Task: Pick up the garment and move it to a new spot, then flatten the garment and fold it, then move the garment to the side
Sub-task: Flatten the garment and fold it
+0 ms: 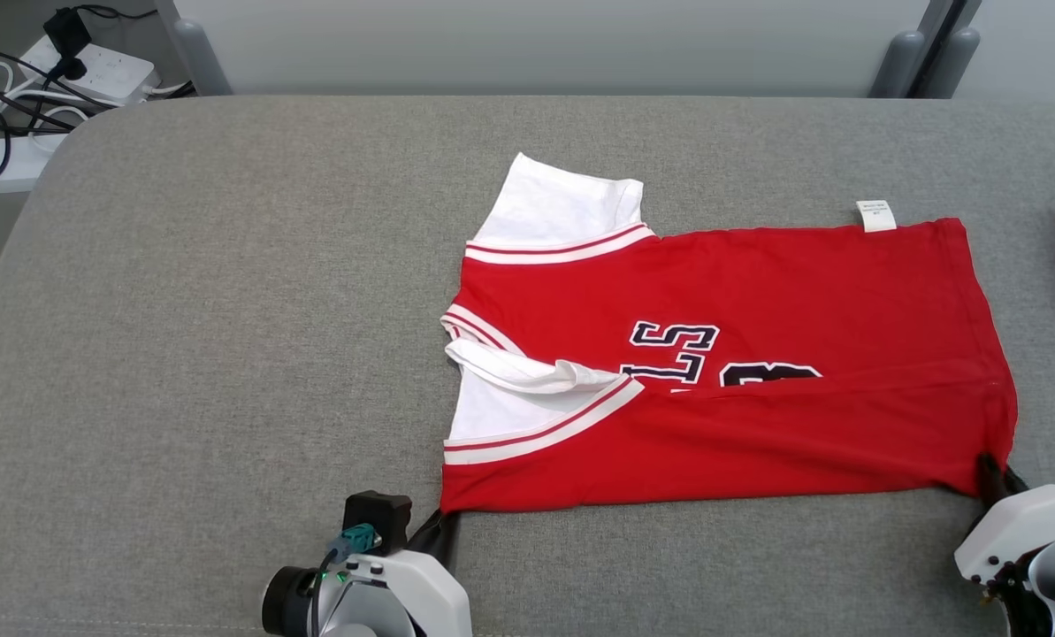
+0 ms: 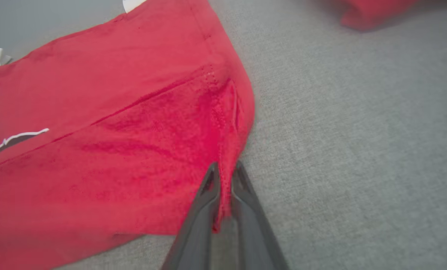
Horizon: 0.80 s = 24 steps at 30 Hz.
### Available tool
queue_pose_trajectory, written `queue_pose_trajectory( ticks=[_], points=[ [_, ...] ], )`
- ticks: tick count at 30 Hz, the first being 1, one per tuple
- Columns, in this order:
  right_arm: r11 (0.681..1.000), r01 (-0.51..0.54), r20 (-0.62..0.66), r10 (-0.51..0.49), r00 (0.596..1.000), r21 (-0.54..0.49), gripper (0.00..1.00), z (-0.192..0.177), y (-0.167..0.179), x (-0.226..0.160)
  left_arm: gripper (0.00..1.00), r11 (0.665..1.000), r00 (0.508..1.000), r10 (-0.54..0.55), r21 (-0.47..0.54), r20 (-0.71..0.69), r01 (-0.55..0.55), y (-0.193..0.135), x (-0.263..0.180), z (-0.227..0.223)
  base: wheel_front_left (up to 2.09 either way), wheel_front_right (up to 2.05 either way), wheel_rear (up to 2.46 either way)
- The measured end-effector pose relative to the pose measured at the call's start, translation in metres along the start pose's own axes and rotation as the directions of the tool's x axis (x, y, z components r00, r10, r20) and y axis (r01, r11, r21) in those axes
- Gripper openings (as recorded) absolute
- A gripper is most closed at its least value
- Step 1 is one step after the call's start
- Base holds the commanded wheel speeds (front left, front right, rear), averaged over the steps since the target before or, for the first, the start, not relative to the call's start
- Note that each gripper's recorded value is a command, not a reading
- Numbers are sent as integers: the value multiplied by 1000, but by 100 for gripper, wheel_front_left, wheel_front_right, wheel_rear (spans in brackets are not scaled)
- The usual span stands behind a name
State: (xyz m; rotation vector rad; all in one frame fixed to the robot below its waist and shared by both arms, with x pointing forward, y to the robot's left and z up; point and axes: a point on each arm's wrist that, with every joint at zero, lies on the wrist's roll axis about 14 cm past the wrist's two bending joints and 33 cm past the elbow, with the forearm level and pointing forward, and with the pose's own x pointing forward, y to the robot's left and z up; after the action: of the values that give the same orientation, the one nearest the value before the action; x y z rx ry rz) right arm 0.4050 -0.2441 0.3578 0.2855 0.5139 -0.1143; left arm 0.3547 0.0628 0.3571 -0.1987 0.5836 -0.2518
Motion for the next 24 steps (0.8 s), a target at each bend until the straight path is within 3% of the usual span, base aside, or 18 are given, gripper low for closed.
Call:
queue_pose_trajectory(
  ticks=[9, 24],
  points=[
    [1000, -2, 4, 2, 1000, -6, 0, -8, -5, -14, 0, 999, 1000, 0, 35, 10, 0, 3, -6, 9, 0, 0, 0],
    [1000, 11, -8, -11, 1000, -16, 0, -15, -25, -33, 0, 999, 996, -21, 25, -88, 23, -11, -36, -13, 0, 0, 0]
  ],
)
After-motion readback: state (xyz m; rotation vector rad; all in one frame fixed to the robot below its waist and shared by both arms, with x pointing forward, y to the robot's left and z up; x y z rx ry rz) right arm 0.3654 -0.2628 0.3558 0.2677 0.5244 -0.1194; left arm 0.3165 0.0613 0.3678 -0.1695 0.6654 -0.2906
